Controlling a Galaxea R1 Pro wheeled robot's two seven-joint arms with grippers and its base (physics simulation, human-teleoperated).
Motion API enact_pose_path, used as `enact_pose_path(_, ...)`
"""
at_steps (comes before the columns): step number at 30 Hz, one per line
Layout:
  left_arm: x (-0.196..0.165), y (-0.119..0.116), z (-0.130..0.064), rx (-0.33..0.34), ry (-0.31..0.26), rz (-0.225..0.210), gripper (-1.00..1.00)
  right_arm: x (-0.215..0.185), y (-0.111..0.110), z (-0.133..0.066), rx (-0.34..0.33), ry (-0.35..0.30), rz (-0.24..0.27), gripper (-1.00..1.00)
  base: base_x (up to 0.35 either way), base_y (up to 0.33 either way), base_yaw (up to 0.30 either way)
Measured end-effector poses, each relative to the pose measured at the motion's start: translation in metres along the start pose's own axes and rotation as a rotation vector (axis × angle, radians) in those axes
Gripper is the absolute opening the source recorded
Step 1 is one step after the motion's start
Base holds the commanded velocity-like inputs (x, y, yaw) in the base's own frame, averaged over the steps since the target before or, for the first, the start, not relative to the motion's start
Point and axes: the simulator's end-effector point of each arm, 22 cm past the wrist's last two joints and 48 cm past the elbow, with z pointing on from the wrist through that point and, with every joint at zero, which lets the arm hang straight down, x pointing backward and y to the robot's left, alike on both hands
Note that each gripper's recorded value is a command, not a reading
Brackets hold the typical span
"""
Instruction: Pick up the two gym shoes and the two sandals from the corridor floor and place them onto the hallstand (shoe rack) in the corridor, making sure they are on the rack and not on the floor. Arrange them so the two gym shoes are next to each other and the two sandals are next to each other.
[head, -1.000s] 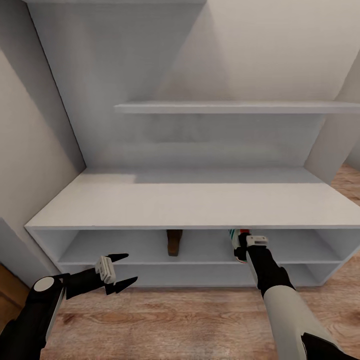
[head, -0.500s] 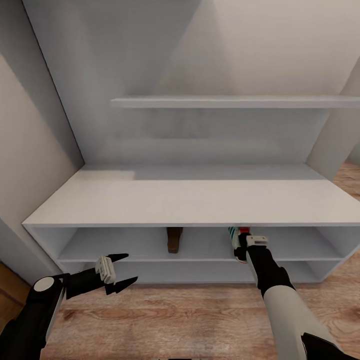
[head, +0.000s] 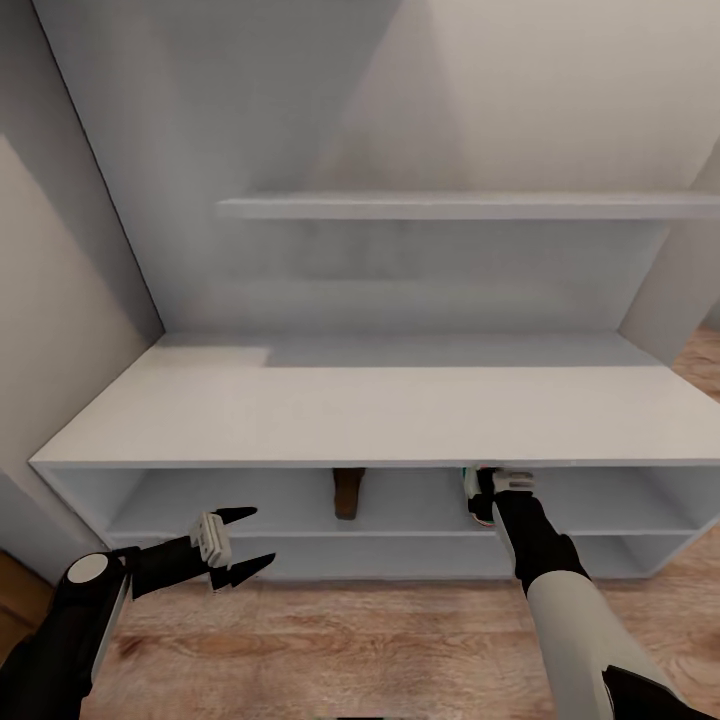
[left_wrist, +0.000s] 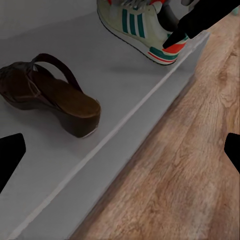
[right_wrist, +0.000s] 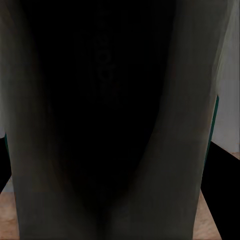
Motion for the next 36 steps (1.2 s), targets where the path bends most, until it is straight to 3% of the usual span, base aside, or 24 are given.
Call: enact_pose_path(36,0.0003,0.0001,0.0002,0.000,0.000,-0.001,1.00,0.0002,0.0001,0.0004,0.000,0.000,-0.001,-1.00,0.041,0.000,0.000)
